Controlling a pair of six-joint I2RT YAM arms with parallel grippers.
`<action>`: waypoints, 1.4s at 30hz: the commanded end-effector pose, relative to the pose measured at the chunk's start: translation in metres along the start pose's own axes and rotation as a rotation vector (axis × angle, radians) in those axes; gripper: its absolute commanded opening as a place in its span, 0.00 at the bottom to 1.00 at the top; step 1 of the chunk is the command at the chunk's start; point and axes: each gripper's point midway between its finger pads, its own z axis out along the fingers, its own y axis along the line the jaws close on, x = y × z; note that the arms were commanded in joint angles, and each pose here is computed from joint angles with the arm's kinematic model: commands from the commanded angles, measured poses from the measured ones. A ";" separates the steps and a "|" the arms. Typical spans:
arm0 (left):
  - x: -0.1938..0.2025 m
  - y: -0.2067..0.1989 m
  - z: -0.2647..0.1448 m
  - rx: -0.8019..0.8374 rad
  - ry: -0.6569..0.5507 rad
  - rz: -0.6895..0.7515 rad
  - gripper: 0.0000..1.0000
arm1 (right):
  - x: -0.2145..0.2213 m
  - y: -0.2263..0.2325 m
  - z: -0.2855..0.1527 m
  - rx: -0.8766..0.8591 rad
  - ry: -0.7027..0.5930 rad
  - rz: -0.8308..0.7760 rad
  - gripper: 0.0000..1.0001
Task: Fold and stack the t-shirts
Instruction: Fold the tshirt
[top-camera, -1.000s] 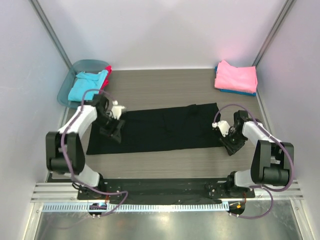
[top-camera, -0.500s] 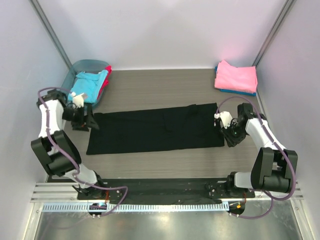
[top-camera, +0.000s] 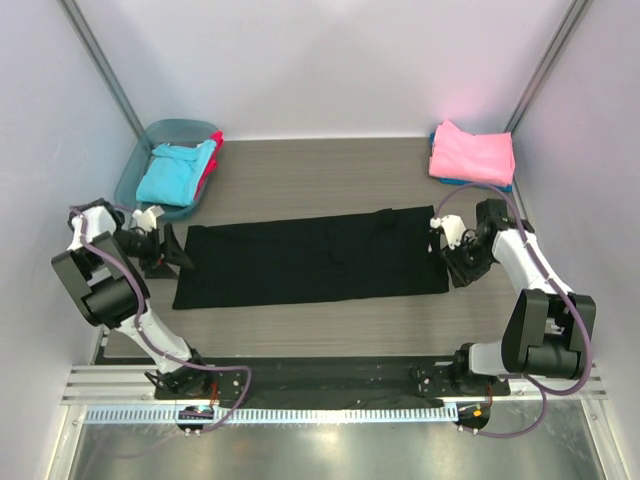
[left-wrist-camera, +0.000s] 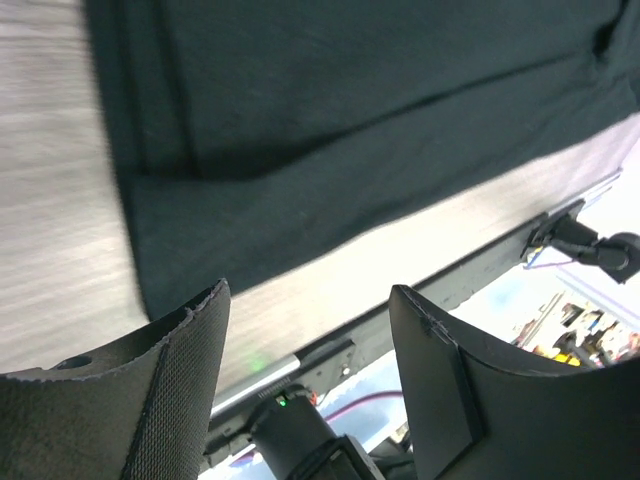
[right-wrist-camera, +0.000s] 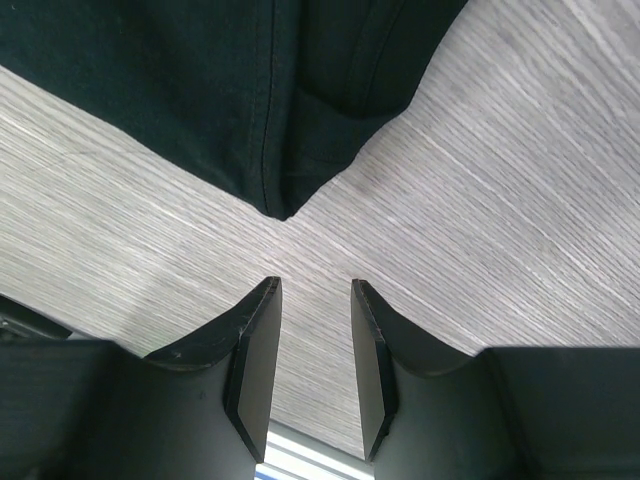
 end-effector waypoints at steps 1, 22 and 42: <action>-0.017 0.021 0.004 -0.026 -0.060 -0.025 0.66 | -0.012 -0.003 -0.006 -0.005 -0.034 0.022 0.40; -0.038 0.086 0.051 -0.161 -0.114 -0.067 0.49 | -0.026 -0.013 0.004 -0.029 -0.033 0.065 0.40; 0.007 0.080 0.062 -0.217 0.015 0.021 0.02 | -0.049 -0.025 0.006 -0.034 -0.088 0.071 0.40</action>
